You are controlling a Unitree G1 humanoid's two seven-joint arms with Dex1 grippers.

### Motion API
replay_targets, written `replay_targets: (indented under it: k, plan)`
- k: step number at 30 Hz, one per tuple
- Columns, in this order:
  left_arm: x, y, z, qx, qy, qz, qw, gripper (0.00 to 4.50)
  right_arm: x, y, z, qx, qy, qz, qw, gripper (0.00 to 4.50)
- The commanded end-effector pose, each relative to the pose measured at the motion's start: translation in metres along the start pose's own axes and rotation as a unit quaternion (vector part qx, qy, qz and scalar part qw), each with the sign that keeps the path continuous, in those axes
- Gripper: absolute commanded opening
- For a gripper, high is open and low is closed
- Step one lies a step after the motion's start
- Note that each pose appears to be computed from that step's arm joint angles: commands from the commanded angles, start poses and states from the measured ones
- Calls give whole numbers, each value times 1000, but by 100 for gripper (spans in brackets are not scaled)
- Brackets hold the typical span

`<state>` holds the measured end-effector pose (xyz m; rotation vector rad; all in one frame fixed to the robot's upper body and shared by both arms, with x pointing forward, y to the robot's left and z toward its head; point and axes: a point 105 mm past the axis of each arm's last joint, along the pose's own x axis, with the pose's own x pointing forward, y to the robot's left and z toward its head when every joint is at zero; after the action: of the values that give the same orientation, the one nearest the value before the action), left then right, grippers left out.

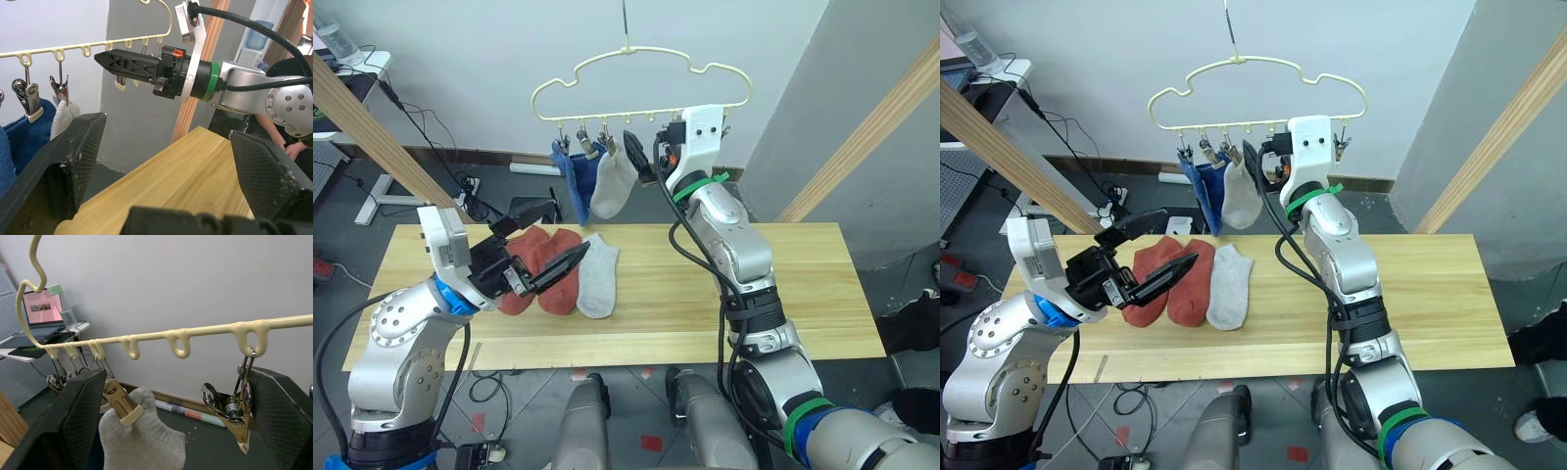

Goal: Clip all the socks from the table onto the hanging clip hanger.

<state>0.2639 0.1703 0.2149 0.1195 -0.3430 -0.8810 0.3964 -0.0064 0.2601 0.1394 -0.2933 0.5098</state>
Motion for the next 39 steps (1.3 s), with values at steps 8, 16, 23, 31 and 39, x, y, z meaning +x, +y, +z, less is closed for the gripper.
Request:
replay_targets:
  k: [8, 16, 23, 31, 39]
  plan:
    - [3, -3, 9, 22, -12, -7, 1000, 450, 2, 7, 15, 23, -22, 17, 999, 431]
    - [1, -6, 8, 20, -8, -9, 1000, 450, 2, 4, 16, 20, -22, 8, 1000, 321]
    - [1, -5, 8, 23, -7, -11, 1000, 450, 3, 7, 18, 32, -26, 14, 999, 321]
    - [1, -5, 7, 23, -8, -10, 1000, 450, 3, 7, 18, 53, -24, 14, 998, 321]
    - [0, -5, 5, 23, -6, -10, 1000, 450, 3, 2, 17, 63, -22, 3, 998, 186]
